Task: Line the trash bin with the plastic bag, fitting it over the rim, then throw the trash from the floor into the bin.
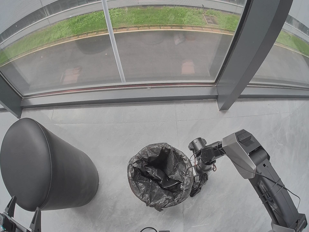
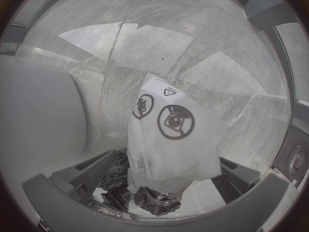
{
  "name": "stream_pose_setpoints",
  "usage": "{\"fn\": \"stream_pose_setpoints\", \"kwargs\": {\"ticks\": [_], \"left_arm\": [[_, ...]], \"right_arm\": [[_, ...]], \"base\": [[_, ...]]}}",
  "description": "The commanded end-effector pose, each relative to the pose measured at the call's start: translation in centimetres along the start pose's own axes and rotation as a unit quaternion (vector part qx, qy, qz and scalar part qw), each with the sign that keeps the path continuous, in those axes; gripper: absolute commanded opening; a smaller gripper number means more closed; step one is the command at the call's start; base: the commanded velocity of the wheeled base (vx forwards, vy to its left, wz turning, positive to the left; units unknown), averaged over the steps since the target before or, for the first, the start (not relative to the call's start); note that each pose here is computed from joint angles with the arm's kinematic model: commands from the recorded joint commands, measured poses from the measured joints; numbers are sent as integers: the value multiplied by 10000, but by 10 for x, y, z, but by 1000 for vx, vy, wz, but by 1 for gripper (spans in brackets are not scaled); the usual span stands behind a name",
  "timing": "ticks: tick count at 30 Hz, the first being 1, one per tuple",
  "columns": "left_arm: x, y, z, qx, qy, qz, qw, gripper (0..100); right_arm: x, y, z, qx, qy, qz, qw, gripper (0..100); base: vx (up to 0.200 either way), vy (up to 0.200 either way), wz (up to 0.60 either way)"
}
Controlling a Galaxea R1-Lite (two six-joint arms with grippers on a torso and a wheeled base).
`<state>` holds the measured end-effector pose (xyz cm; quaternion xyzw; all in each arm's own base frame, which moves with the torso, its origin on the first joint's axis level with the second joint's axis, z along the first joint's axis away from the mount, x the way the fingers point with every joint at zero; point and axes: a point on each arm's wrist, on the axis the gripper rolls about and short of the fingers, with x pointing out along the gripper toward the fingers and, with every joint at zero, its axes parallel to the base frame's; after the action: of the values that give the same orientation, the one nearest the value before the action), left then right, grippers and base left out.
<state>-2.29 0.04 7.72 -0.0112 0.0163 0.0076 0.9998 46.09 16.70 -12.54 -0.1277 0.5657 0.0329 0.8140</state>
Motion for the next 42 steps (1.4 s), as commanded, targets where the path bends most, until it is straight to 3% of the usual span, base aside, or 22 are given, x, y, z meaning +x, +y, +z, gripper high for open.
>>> {"fn": "stream_pose_setpoints", "kwargs": {"ticks": [1,10,11,26,36,42], "left_arm": [[-1,0,-2,-2,-41,1,10000,100],[-1,0,-2,-2,-41,1,10000,100],[-1,0,-2,-2,-33,1,10000,100],[-1,0,-2,-10,-41,1,10000,100],[-1,0,-2,-10,-41,1,10000,100],[-1,0,-2,-10,-41,1,10000,100]], "right_arm": [[4,1,-3,-9,39,-46,10000,100],[2,-1,-1,56,19,-67,10000,100],[2,-2,-1,63,20,-69,10000,0],[-10,-1,6,154,-116,-153,9997,0],[-78,-16,30,236,-273,-198,9992,0],[-129,-28,41,287,-407,-483,9976,0]], "base": [[0,0,0],[0,0,0],[0,0,0],[0,0,0],[0,0,0],[0,0,0]]}}
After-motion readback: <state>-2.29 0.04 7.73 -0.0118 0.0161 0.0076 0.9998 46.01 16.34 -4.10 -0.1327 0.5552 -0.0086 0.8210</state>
